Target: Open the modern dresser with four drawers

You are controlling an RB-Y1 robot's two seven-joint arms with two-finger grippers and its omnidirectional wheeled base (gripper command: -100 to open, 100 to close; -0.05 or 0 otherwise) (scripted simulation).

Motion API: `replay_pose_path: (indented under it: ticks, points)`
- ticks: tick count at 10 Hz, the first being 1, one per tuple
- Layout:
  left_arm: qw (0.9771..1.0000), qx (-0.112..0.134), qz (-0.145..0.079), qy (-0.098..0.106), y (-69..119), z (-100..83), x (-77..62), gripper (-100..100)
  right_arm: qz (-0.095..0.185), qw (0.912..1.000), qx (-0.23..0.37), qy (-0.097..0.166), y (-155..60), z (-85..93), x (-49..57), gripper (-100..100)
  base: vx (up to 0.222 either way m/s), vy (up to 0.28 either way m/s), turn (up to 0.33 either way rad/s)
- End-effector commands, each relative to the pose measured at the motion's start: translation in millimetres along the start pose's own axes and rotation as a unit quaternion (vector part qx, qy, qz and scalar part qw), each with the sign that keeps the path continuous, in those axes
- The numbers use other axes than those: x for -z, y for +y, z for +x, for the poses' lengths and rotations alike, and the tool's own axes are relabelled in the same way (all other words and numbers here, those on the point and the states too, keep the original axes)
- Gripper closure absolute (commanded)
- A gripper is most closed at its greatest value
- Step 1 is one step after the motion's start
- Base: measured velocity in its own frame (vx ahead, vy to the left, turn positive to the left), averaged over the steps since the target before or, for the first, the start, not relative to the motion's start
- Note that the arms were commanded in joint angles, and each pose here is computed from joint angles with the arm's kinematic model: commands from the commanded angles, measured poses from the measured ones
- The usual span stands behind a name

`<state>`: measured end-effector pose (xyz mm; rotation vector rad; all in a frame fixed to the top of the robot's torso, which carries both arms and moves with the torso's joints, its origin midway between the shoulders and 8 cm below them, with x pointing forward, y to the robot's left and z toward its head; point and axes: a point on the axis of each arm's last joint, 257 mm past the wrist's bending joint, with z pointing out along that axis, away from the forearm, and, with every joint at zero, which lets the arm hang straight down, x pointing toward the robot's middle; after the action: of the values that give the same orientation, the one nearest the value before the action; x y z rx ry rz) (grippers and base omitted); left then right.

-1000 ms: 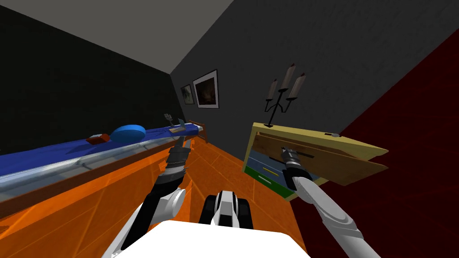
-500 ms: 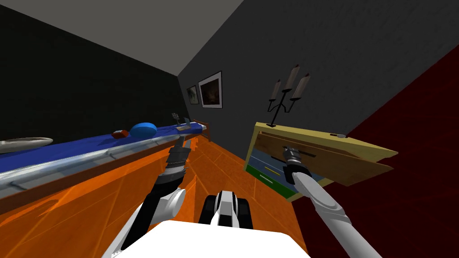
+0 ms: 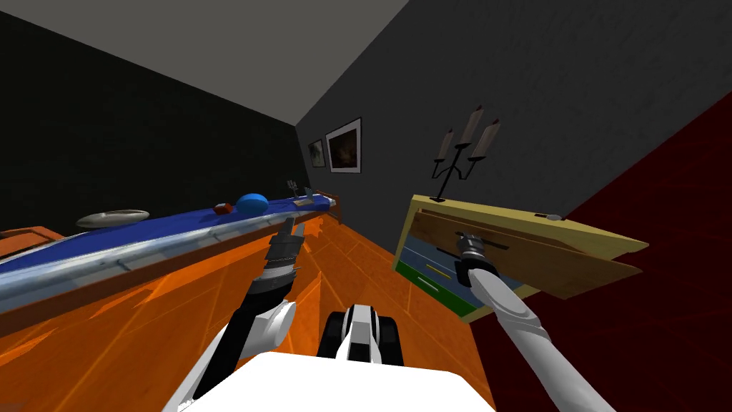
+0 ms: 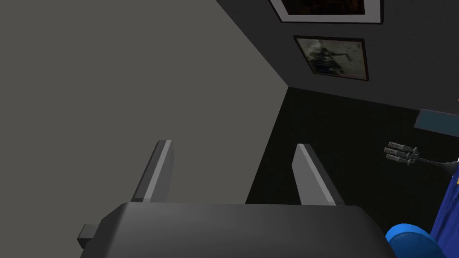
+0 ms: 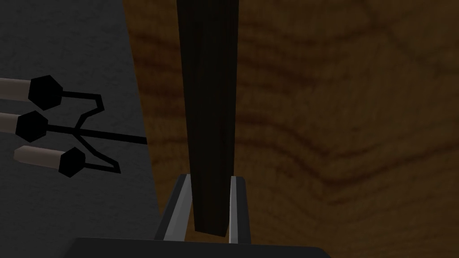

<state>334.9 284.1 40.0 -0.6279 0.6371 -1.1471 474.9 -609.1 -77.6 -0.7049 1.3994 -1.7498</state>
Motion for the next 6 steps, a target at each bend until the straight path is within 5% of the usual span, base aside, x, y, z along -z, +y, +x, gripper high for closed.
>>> replay_pose_path:
  ticks: [1, 3, 6]
  points:
    - [1.0, 0.0, 0.0, 0.0, 0.1, -0.1, 0.1, 0, -0.002, 0.9996, 0.0, 0.027, 3.2, 16.9, -14.2, 100, -0.02, 0.018, -0.002]
    - [1.0, 0.0, 0.0, 0.0, 0.0, 0.0, 0.0, 0, 0.009, 0.999, -0.004, 0.043, -8.2, 28.8, -30.6, 100, -0.19, 0.046, 0.256]
    - [1.0, 0.0, 0.0, 0.0, 0.0, -0.1, 0.1, 0, -0.001, 0.9981, -0.008, 0.061, 1.6, 38.3, -47.8, 100, -0.104, 0.037, 0.121]
